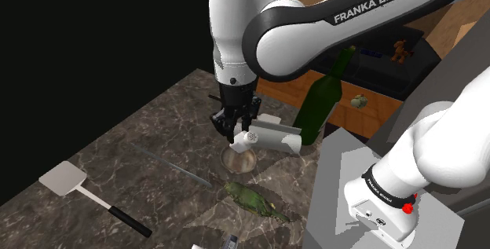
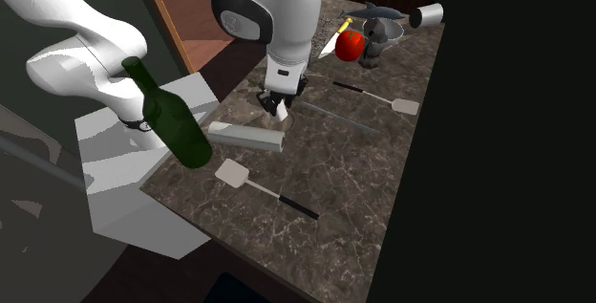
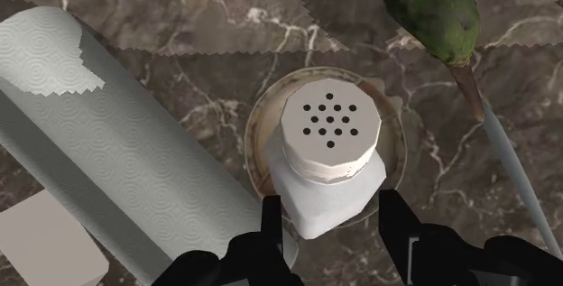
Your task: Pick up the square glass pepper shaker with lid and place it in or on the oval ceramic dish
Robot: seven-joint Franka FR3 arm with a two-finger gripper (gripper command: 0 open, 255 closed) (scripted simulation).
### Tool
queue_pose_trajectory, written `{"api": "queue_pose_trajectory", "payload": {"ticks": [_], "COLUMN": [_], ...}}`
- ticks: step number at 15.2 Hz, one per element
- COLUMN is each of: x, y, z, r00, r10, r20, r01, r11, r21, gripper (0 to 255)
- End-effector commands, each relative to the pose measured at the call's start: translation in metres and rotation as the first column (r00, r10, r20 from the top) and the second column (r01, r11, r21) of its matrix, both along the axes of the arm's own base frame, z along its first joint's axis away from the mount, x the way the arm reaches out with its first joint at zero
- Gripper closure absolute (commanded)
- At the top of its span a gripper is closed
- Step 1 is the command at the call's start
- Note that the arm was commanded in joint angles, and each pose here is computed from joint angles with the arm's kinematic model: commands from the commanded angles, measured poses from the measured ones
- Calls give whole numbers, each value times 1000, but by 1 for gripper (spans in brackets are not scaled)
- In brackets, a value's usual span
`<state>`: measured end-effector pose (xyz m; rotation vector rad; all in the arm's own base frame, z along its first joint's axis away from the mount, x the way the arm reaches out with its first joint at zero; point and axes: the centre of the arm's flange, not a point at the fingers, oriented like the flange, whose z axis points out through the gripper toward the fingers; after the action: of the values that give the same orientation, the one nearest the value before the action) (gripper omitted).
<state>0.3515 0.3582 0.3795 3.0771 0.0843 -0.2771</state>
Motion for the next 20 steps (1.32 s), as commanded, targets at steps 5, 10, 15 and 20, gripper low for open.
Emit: {"api": "queue_pose_trajectory", "payload": {"ticks": [5,10,15,20], "x": [0,0,9,9], "y": [0,0,3,3], "z": [-2,-2,48,48], "r00": [1000,1000,1000,1000], "r10": [0,0,0,0], "r20": [0,0,0,0], "r01": [0,0,0,0], "r11": [1000,1000,1000,1000], "r21": [0,0,0,0], "gripper": [255,0,0,0]}}
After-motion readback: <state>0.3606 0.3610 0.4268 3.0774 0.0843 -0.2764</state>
